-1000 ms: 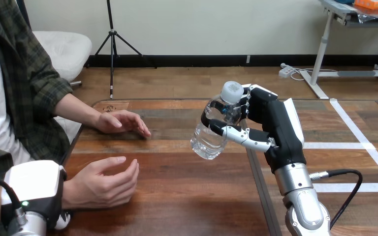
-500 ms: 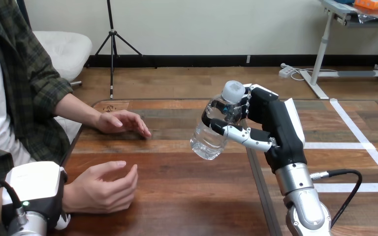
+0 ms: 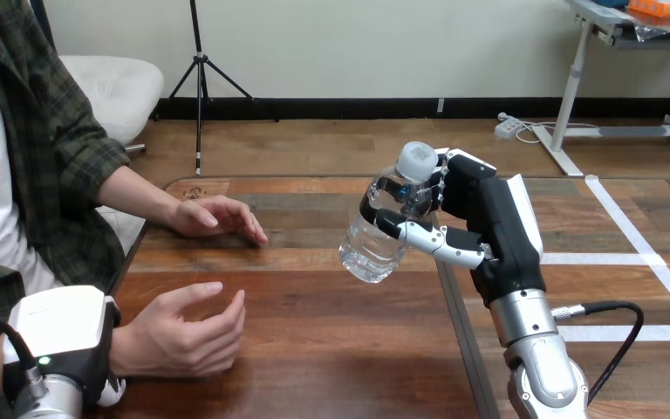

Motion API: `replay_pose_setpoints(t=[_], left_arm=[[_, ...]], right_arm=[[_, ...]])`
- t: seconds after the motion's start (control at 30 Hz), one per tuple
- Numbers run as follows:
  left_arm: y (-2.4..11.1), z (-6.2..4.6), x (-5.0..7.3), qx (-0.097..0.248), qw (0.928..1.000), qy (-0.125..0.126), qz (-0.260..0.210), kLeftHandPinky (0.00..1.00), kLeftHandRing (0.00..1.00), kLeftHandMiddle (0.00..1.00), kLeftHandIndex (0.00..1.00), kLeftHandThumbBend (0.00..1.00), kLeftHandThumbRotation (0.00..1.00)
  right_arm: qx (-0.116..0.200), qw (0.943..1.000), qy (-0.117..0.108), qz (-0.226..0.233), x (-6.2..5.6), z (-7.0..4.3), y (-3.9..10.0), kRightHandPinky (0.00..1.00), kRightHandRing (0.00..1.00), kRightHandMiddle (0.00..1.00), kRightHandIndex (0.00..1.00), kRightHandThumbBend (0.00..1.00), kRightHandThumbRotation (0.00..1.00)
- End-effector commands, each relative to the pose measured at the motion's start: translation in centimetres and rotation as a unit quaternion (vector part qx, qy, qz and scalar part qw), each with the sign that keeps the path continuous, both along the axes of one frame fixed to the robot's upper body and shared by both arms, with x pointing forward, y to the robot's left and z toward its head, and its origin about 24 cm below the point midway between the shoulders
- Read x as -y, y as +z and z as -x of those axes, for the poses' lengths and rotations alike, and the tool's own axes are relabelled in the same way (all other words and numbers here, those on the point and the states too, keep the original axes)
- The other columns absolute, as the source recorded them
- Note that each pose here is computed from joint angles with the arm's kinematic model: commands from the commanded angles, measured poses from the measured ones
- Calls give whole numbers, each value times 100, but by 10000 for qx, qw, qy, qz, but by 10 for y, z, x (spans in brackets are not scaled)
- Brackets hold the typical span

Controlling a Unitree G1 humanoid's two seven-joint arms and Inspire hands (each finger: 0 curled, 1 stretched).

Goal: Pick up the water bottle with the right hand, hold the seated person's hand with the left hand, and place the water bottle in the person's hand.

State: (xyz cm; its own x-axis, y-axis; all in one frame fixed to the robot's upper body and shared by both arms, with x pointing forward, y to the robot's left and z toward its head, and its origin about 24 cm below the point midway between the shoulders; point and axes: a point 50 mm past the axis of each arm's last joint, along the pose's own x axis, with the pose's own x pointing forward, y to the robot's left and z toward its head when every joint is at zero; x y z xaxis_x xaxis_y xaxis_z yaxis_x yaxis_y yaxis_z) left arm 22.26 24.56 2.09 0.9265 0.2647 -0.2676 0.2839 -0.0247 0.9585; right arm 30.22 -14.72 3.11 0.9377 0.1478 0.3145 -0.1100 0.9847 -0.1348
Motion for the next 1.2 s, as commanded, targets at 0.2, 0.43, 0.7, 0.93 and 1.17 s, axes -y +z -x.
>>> replay_pose_setpoints(t=[0.2, 0.43, 0.7, 0.93, 1.17], left_arm=[[-2, -9, 0, 36, 10000, -49, 30, 58, 63, 67, 68, 86, 0], [-4, -8, 0, 209, 9996, -121, 156, 54, 59, 63, 65, 85, 0], [-5, -8, 0, 374, 9986, -153, 352, 50, 54, 58, 59, 84, 0], [-5, -8, 1, 514, 9973, -224, 480, 48, 52, 56, 56, 83, 0], [-6, -8, 1, 552, 9965, -269, 571, 47, 50, 54, 55, 83, 0]], right_arm=[[642, 9976, -4, -255, -1, -16, 34, 36, 40, 46, 57, 67, 0], [625, 9977, 0, -253, 0, -16, 33, 37, 40, 46, 57, 67, 0], [627, 9978, -27, -233, 0, -16, 34, 37, 40, 47, 57, 67, 0], [633, 9977, -29, -250, 0, -16, 34, 37, 40, 47, 57, 67, 0], [641, 9977, -41, -235, 0, -16, 34, 37, 40, 47, 57, 67, 0]])
